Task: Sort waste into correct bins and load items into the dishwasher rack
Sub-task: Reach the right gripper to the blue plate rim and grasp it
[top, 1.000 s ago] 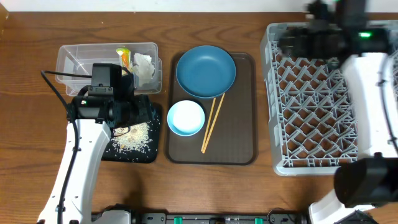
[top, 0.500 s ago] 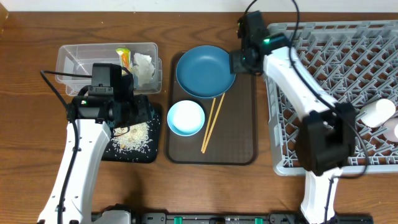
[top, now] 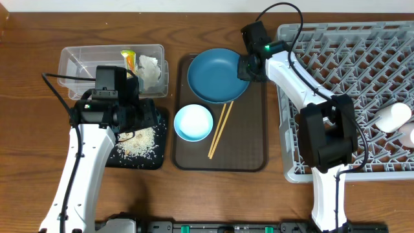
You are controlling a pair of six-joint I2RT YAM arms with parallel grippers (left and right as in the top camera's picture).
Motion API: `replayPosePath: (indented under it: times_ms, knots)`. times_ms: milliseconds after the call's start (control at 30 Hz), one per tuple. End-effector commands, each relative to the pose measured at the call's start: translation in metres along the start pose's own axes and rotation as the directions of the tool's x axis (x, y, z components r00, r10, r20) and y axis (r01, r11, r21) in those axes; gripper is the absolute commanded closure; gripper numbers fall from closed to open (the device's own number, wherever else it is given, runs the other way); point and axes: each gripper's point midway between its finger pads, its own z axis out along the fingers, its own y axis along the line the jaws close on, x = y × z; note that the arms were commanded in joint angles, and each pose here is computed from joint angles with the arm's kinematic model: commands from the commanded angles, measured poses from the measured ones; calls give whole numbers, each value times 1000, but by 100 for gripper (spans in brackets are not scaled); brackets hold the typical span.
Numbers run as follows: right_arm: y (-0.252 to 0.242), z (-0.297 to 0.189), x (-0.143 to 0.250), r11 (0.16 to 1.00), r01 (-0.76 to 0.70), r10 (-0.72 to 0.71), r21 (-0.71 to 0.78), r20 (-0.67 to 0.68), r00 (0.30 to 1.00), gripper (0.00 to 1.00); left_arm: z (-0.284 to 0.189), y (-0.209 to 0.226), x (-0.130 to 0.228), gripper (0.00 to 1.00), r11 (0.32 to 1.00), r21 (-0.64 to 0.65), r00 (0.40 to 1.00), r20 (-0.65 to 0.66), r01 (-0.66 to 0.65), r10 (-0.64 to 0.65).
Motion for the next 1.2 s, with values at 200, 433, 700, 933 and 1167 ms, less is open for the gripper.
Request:
replayPosePath:
  times_ms: [200, 433, 700, 933, 1167]
  knots:
    - [-4, 10, 11, 999, -17, 18, 27, -40, 999, 89, -3, 0, -2, 51, 1000, -7, 1000, 12, -19, 19]
    - [-1, 15, 18, 1000, -6, 7, 30, -55, 998, 90, -3, 0, -2, 51, 1000, -6, 1000, 12, -21, 21]
    - [-6, 23, 30, 999, -2, 6, 45, -86, 996, 93, -3, 0, -3, 51, 1000, -5, 1000, 15, -22, 22]
    - [-6, 18, 21, 999, -10, 13, 37, -63, 998, 99, -3, -1, -3, 51, 1000, -5, 1000, 15, -22, 22]
    - [-11, -48, -35, 997, 79, -77, -13, 105, 991, 99, -3, -1, -3, 51, 1000, -5, 1000, 15, -22, 22]
